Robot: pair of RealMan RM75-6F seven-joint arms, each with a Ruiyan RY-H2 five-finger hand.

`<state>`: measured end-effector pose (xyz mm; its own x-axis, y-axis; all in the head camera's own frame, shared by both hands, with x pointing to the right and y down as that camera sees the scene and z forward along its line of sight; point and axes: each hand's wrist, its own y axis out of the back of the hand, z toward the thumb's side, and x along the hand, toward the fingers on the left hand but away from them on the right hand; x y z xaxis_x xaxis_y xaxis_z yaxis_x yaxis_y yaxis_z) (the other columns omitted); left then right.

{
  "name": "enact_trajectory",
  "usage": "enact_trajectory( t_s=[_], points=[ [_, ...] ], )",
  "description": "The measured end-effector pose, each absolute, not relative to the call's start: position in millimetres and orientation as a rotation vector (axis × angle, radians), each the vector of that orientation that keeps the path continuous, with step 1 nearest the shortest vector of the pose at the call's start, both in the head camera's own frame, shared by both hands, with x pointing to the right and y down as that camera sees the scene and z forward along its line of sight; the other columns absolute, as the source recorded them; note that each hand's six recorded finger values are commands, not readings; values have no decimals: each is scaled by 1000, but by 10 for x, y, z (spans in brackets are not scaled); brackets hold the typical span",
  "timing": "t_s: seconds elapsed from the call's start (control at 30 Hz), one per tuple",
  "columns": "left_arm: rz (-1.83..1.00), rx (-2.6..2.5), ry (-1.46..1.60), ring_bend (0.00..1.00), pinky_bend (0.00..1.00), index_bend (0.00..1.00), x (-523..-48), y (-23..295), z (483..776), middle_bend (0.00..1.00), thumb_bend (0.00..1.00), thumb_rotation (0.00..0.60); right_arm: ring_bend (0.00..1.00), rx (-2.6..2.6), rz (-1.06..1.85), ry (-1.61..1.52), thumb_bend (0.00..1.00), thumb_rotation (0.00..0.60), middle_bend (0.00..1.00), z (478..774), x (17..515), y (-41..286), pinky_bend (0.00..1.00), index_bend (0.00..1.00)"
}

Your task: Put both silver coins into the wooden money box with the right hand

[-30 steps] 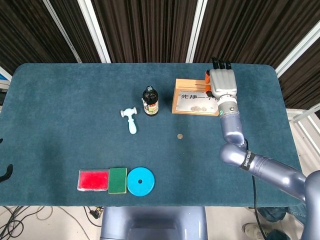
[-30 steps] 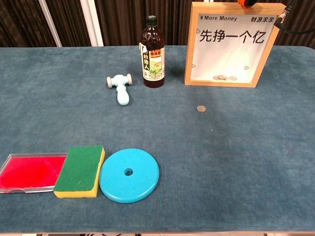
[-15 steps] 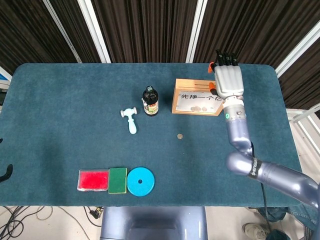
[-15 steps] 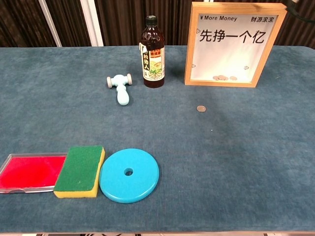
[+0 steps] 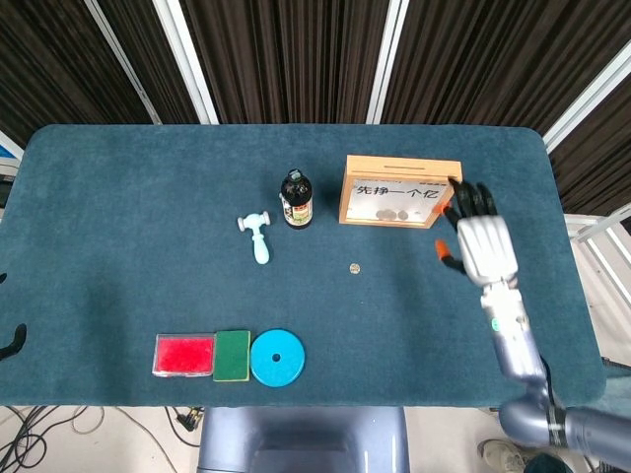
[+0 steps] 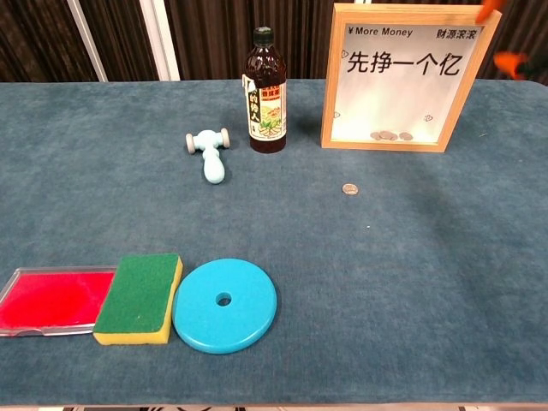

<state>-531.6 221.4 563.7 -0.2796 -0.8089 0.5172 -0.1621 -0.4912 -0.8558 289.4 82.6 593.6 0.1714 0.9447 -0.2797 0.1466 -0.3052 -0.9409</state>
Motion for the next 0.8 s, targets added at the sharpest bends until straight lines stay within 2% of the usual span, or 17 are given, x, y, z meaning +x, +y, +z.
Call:
enact_trajectory(
  t_s=[0.1,0.3,0.53,0.8],
  points=[
    [-1815,-1504,1205,0,0,98,-5307,2211,5632,0,397,600,0,-1658,1214,-1073,438,600,4,6092,2933,1167,0,328],
    [-1798,-1508,1200,0,0,98,-5287,2203,5615,0,397,600,0,-1713,1206,-1064,438,600,4,6380,2907,1526,0,328],
    [-1799,-1518,1192,0,0,98,-5276,2217,5617,0,397,600,0,-1755,1224,-1041,437,600,13,6706,2848,1691,0,322],
    [-1811,-1517,1196,0,0,98,-5286,2220,5622,0,397,600,0,-1816,1270,-1002,437,600,103,7008,2769,1690,0,297]
  ],
)
